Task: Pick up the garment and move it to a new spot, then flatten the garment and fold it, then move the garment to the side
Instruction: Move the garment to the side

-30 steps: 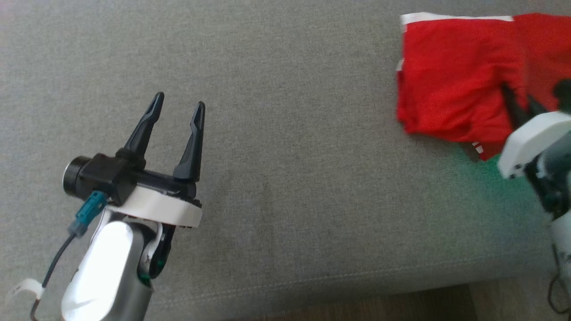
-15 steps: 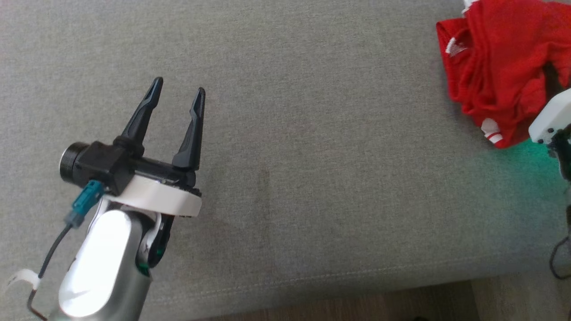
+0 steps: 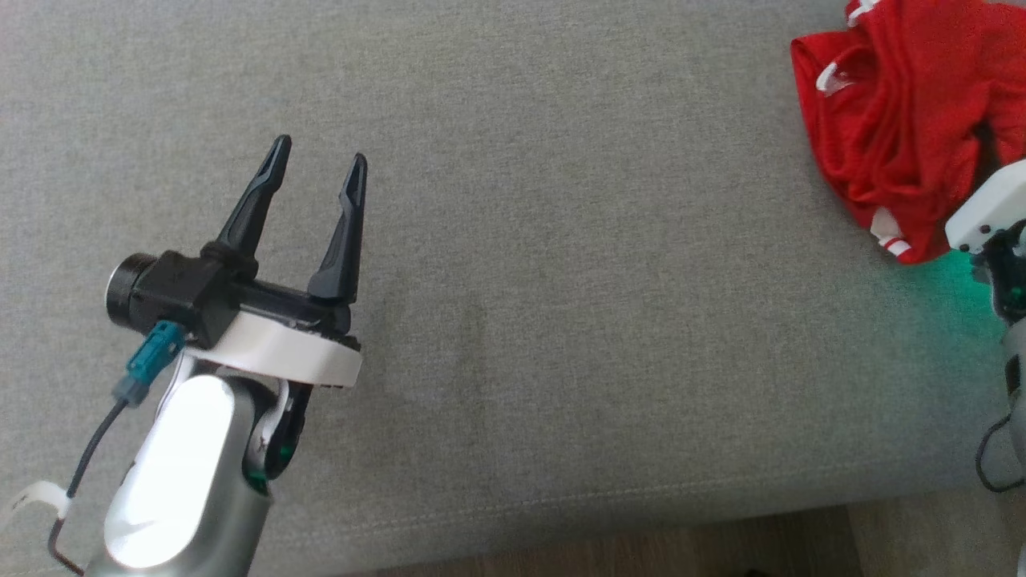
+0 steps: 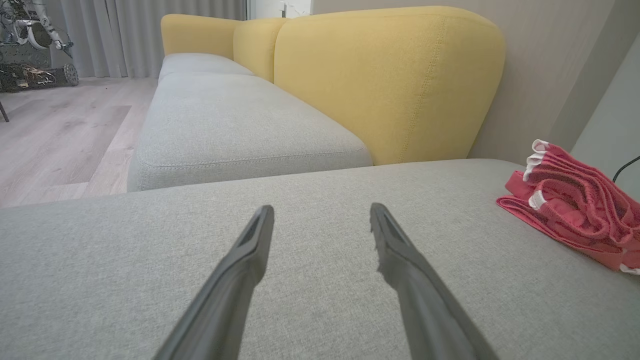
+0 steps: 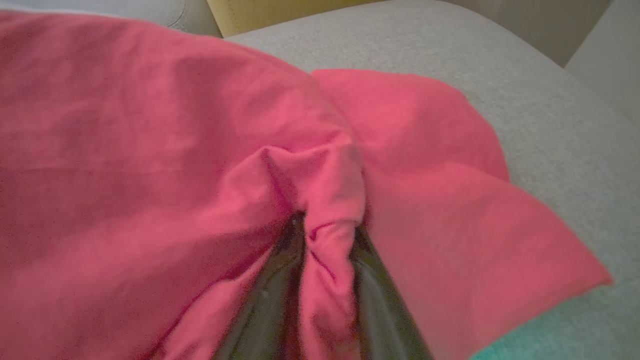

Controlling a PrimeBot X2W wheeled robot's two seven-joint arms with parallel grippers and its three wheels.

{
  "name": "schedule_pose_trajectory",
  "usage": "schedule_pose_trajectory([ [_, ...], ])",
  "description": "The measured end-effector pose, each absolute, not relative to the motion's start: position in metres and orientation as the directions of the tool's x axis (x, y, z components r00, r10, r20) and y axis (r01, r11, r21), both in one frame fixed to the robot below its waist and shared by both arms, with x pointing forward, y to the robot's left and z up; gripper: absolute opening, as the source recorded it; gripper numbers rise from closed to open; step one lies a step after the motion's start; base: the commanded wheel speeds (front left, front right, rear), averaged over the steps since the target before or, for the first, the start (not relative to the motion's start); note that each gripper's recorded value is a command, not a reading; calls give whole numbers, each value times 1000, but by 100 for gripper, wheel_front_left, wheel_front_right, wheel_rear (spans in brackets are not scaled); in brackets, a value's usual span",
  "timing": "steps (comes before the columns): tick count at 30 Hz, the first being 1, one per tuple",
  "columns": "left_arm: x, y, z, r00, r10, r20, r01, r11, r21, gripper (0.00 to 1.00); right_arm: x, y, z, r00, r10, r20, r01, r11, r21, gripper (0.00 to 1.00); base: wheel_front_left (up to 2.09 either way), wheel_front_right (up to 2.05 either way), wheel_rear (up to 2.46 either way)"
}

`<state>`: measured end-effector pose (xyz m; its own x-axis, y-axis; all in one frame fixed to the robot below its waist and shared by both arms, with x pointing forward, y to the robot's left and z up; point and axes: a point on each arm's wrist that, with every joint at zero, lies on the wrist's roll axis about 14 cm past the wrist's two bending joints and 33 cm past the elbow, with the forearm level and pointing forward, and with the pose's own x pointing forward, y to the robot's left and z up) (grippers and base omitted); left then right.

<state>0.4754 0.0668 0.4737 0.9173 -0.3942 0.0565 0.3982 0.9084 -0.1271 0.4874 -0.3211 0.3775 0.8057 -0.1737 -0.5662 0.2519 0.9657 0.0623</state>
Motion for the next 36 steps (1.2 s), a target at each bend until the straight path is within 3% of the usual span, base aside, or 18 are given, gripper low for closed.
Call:
schedule_pose_trajectory([
  [7,473,68,482,918,-391,72,397,909,-126,100,490,-319,392,848,-175,-501,237,970,61,100,0,0,0],
  [18,451,81,489,941,-333,58,337,932,-130,100,485,-275,450,976,-112,-189,125,990,59,100,0,0,0],
  [26,436,112,492,968,-245,45,249,961,-122,100,463,-212,478,998,3,-58,2,996,90,100,0,0,0],
  [36,398,151,490,990,-143,10,143,986,-90,100,423,-161,499,991,130,-36,-127,989,80,100,0,0,0],
])
